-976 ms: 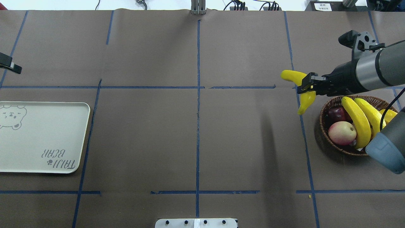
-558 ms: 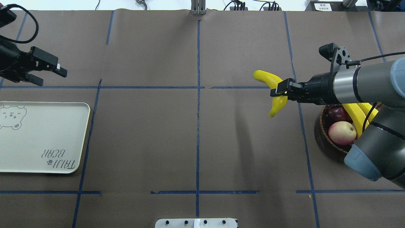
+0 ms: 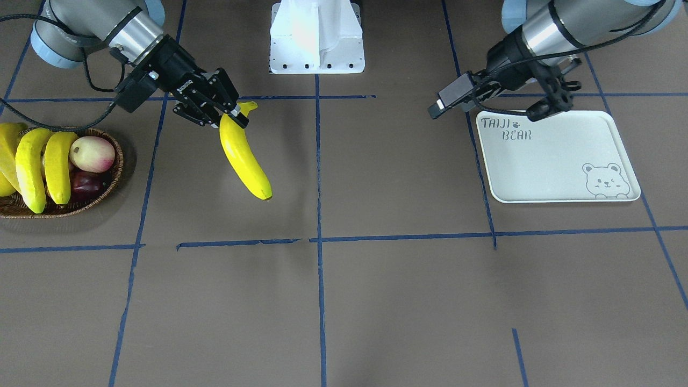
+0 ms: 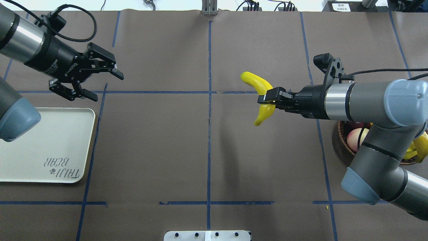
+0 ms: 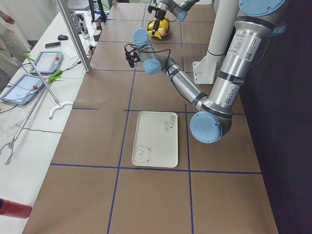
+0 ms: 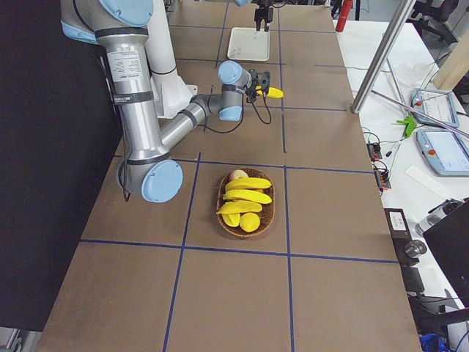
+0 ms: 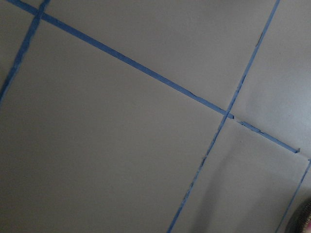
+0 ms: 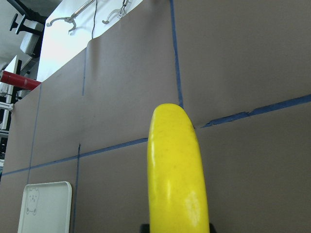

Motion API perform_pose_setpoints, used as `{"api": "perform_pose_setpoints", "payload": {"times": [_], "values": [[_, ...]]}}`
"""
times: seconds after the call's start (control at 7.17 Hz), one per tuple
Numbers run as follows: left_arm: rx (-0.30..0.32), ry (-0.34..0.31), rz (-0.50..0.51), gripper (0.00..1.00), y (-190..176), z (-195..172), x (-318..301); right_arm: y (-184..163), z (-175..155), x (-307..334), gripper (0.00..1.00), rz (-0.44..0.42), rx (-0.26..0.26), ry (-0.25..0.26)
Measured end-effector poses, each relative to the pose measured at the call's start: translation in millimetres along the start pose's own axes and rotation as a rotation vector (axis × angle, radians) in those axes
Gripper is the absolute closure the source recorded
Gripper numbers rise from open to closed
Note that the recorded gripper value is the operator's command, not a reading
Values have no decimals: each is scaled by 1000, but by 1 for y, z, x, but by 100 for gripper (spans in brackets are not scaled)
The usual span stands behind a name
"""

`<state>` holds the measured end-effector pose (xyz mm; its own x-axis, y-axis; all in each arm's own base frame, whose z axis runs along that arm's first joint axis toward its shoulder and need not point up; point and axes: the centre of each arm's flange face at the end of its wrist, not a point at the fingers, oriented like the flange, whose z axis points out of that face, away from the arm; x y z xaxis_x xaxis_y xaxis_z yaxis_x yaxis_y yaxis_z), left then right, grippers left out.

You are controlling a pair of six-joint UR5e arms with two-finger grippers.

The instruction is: Transfer all bananas from basket to plate

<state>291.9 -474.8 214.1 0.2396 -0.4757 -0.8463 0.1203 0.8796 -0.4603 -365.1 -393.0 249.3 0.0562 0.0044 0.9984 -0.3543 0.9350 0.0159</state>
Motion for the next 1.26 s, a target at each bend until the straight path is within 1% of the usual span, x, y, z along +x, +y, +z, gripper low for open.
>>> {"api": "perform_pose_setpoints", "payload": {"times": [0.14, 0.28, 0.42, 0.7, 0.98, 1.26], "values": [[16, 7, -42, 0, 16, 26, 22, 8, 13, -18, 99, -17, -12, -26], [37, 19, -77, 0, 31, 47, 41, 15, 30, -36, 99, -24, -18, -35], [59, 36, -126, 0, 39, 62, 61, 23, 48, -56, 98, -25, -9, -25], [102, 66, -226, 0, 37, 82, 98, 43, 66, -82, 98, -25, 12, -20], [109, 81, -244, 0, 34, 98, 107, 54, 72, -98, 98, -27, 12, -37], [119, 81, -243, 1, 36, 113, 105, 58, 73, -106, 97, -29, 7, -49]]}}
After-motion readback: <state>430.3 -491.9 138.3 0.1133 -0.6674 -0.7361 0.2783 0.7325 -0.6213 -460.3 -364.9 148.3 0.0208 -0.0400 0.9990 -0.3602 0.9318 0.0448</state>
